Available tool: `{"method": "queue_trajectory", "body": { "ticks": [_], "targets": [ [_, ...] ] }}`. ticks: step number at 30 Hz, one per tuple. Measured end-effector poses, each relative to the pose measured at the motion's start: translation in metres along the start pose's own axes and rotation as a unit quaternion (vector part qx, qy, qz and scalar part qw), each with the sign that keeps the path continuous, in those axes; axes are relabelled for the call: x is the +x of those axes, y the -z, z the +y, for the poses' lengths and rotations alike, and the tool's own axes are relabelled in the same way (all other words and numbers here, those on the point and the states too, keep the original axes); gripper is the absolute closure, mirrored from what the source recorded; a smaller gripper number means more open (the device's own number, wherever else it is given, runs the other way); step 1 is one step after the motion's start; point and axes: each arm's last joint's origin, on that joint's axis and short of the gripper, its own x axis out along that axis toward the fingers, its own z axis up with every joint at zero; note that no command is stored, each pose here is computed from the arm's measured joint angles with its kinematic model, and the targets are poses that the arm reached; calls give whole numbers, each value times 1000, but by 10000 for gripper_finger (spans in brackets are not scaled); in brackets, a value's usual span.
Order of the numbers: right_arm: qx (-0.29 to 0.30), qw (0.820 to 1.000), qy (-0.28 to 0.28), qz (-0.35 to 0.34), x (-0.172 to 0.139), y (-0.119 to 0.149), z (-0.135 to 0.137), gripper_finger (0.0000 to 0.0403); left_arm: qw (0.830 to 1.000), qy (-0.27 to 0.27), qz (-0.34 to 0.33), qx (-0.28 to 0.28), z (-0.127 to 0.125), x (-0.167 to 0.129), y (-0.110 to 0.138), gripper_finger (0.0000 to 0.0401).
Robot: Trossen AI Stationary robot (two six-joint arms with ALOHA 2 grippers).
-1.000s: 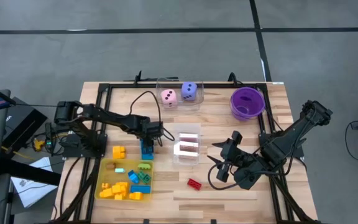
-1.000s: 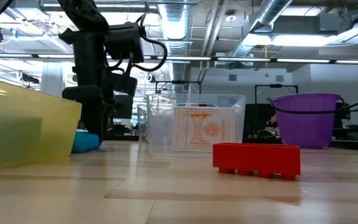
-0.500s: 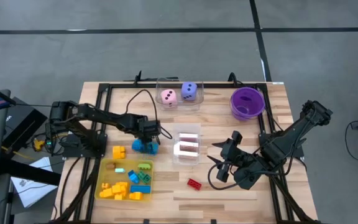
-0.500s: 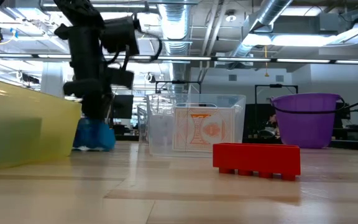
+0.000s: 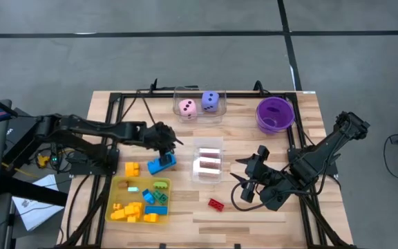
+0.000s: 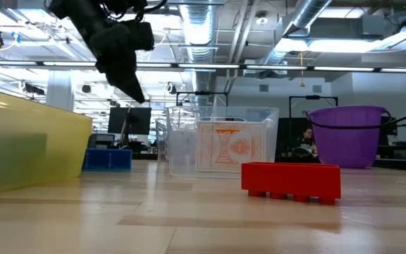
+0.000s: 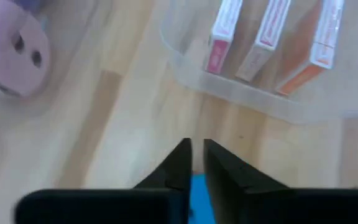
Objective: Pick & Place Toys
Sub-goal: Put the light blue game piece into the yellow bin
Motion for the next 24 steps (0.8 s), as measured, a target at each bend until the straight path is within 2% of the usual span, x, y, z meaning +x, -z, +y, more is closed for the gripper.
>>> {"method": "queue_trajectory", "body": {
  "ticks": [4, 9, 15, 18, 24],
  "targets": [
    [0, 1000, 0, 0, 0, 0, 0, 178, 999, 24, 28, -19, -11, 1, 6, 296],
    [1, 1000, 0, -1, 0, 0, 0, 178, 997, 35, 66, 11, -33, 19, 15, 162],
    [1, 1000, 0, -1, 0, 0, 0, 178, 993, 22, 113, 22, -39, 42, 25, 27],
    [0, 1000, 1, 0, 0, 0, 0, 178, 992, 15, 123, 23, -40, 48, 28, 9],
    [-1, 1000, 0, 0, 0, 0, 0, 178, 992, -24, 122, 8, -38, 47, 29, 37]
  ]
}}
